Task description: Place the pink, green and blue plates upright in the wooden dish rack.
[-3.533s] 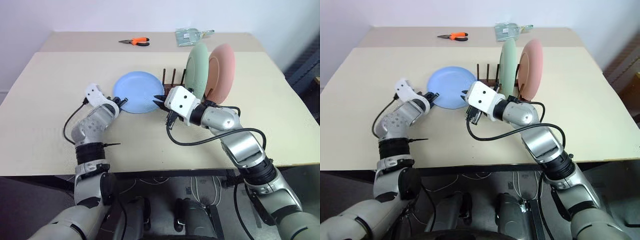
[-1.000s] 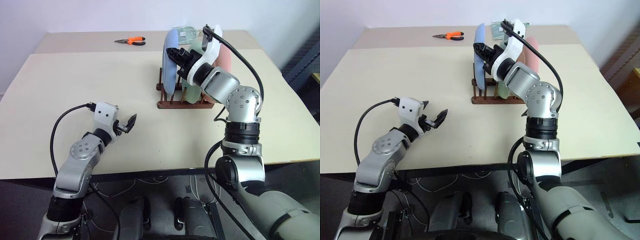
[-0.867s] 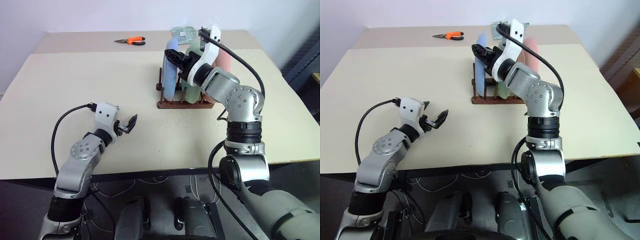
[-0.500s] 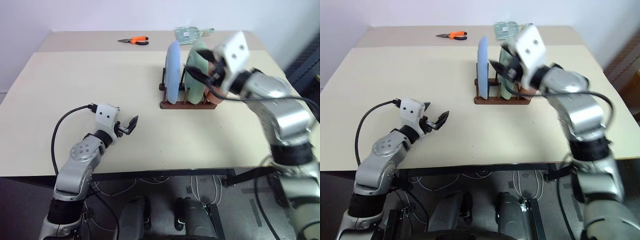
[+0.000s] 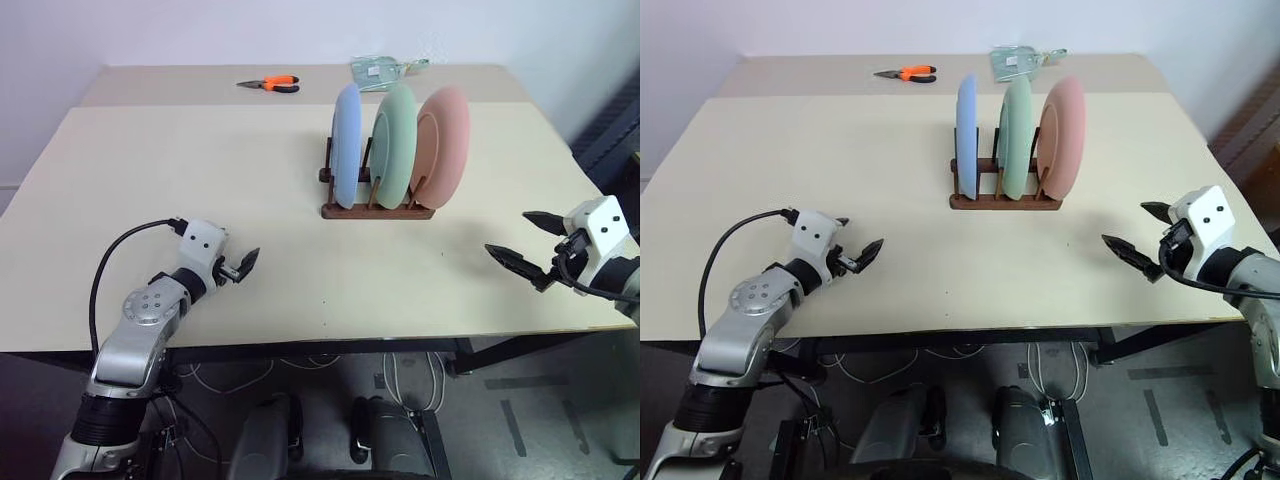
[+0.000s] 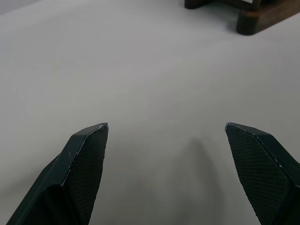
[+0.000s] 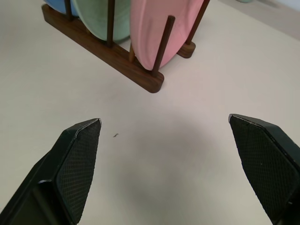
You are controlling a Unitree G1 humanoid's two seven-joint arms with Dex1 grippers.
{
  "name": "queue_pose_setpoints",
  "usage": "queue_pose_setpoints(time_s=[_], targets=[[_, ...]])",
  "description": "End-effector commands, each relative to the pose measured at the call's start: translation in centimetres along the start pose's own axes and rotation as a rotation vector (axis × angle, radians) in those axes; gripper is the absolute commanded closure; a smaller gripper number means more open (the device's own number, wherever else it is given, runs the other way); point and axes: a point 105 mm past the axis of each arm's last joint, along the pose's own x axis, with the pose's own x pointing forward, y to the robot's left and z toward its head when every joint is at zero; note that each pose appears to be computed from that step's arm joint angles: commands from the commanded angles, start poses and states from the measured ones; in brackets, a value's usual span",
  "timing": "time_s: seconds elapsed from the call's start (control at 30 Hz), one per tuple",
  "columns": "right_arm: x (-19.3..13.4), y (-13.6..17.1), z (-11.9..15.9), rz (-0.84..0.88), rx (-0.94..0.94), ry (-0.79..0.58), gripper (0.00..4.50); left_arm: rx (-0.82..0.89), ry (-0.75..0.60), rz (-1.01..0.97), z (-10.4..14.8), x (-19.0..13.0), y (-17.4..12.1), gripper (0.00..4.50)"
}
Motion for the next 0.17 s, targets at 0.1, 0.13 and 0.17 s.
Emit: queue_pose_setpoints(time_s=[0.1,0.13,0.17], targets=[[0.85,0.68,0.29,0.025,-0.014,-0.033,0.05,0.04,-0.001,0.029,-0.01,-0.39,0.13,0.37],[1.05,0.73,0.3,0.027,-0.018,-0.034,0.05,0.041,0.0,0.029,-0.08,-0.37,0.0,0.37],[1.24,0.75,0.28,0.028,-0.016,-0.036,0.05,0.046,0.004,0.034,-0.23,-0.38,-0.06,0.37]])
